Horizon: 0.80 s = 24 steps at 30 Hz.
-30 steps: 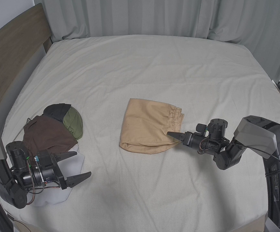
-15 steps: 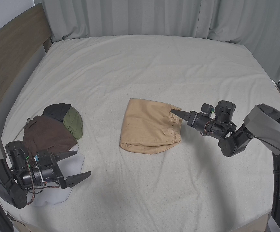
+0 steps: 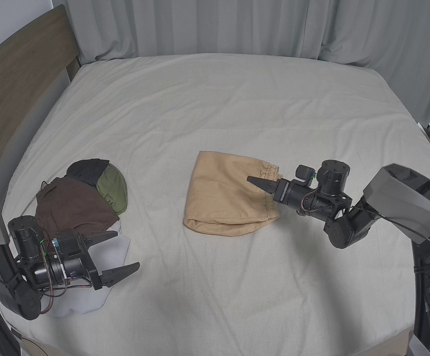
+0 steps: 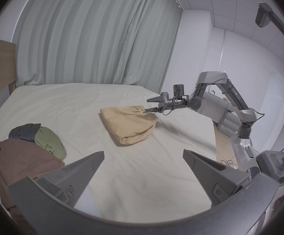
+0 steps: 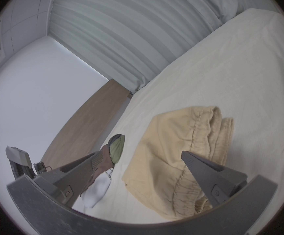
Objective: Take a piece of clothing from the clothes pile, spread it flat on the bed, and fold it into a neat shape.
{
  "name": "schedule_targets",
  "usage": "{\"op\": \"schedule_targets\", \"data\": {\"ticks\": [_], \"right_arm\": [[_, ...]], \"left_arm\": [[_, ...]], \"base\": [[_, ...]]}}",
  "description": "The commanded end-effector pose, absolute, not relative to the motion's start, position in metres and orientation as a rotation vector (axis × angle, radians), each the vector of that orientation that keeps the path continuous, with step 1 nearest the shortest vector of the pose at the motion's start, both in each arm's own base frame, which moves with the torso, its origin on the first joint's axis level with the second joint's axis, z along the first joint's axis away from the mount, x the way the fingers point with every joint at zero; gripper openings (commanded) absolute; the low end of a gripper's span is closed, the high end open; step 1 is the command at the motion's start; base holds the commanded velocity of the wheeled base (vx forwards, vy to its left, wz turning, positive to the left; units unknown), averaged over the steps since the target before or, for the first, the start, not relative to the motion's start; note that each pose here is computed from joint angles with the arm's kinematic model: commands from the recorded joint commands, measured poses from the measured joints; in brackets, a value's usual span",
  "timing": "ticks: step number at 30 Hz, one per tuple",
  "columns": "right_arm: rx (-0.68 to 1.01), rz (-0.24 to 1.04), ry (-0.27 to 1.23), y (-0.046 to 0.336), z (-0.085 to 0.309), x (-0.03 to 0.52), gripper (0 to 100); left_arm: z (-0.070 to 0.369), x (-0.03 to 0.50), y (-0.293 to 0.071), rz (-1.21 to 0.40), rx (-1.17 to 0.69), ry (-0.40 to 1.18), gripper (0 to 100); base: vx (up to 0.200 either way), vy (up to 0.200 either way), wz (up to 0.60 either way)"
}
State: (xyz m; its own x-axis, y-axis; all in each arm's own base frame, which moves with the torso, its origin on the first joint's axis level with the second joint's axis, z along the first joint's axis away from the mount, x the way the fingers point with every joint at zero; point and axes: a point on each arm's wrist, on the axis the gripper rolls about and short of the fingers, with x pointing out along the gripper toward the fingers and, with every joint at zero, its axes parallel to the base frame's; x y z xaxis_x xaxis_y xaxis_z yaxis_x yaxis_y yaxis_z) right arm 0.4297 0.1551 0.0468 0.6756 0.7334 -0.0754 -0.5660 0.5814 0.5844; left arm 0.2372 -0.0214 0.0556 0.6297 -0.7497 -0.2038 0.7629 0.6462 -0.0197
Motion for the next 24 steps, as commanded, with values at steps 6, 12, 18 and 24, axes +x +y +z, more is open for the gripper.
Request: {"op": "schedule_targets", "data": {"ticks": [6,12,18,24], "right_arm": [[0.540,0.732,0.399,0.157,0.004,0.432,100],[0.524,0.719,0.412,0.157,-0.007,0.432,100],[0.521,0.723,0.368,0.157,0.002,0.433,100],[0.509,0.763,0.208,0.151,0.077,0.420,100]], "left_arm": [[0.056,0.237,-0.022,-0.868,0.071,0.201,100],[0.056,0.237,-0.022,-0.868,0.071,0.201,100],[0.056,0.236,-0.023,-0.873,0.070,0.203,100],[0.063,0.231,-0.026,-0.885,0.083,0.176,100]], "base": [[0.000,0.000,0.00],[0.000,0.000,0.00],[0.000,0.000,0.00],[0.000,0.000,0.00]]}}
